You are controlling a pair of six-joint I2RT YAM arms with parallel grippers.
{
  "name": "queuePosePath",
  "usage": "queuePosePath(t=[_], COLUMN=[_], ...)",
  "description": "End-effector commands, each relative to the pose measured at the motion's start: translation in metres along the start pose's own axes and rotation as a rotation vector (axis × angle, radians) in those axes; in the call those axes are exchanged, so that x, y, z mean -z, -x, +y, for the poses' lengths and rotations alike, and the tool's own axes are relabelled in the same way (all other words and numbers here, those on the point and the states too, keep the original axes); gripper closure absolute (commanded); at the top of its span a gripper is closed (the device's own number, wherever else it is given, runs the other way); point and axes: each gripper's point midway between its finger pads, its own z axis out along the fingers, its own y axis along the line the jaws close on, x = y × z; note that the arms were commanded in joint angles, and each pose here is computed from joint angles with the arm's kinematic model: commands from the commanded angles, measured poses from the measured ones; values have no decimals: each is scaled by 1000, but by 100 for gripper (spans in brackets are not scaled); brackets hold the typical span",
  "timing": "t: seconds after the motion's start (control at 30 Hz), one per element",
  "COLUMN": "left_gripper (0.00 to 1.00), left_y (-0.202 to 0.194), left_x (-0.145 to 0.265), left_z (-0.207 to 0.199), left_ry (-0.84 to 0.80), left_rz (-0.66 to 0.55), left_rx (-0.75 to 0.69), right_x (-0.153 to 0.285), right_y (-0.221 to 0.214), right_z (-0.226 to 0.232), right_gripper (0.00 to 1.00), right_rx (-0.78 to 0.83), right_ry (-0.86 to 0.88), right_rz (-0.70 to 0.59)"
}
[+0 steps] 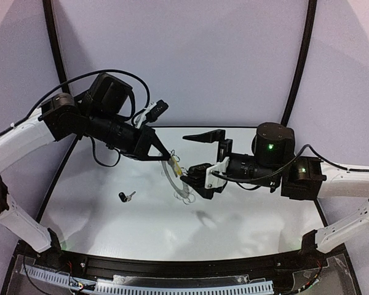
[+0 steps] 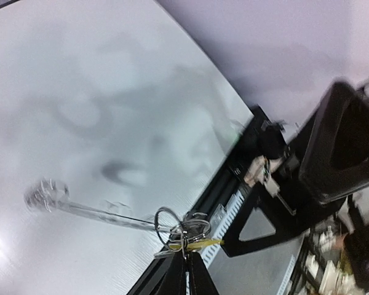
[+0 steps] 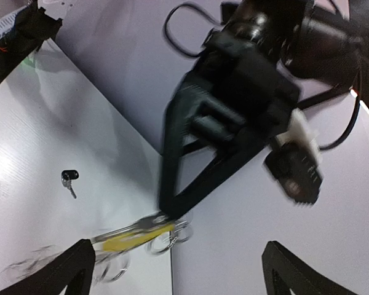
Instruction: Remove the keys from the keyring
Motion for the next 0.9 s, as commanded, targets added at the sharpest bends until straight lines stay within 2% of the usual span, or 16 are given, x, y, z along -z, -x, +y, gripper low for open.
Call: queuePosePath(t=[0.0,0.1,0.17,0.2,0.27,0.37,0.47,0.6,0.63,0.73,0.77,0.87], left_gripper=[99,99,99,99,99,99,99,99,99,99,99,99], left_y=[8,-2,-10,-6,-7,3,21,28,28,38,43,51], left_x=[15,31,24,14,1,16,0,-9,-11,-4,-2,0], left_z=[47,107,123,109,97,118,90,57,55,38,33,28], left_ry=[259,433,395,288,183,290,62,-190,-212,-311,-343,-394], left_rz=[-58,-63,-34,-12,40,-44,-41,-24,-23,-48,-62,-89], left_rx=[247,493,630,671,715,703,678,571,561,528,525,530], right_x=[2,13,17,18,18,18,9,-1,-1,10,12,8], right_y=[-23,-41,-43,-41,-38,-37,-31,-33,-34,-43,-44,-36], right_z=[-3,-16,-23,-23,-23,-23,-25,-13,-9,1,5,20], right_gripper=[2,2,2,2,2,2,2,2,2,2,2,5], right_rx=[-142,-250,-339,-370,-429,-566,-761,-985,-998,-1217,-1287,-1368], right_ry=[-111,-230,-273,-271,-259,-263,-257,-163,-154,-192,-207,-159], right_rz=[89,165,165,153,136,119,74,153,164,160,131,26])
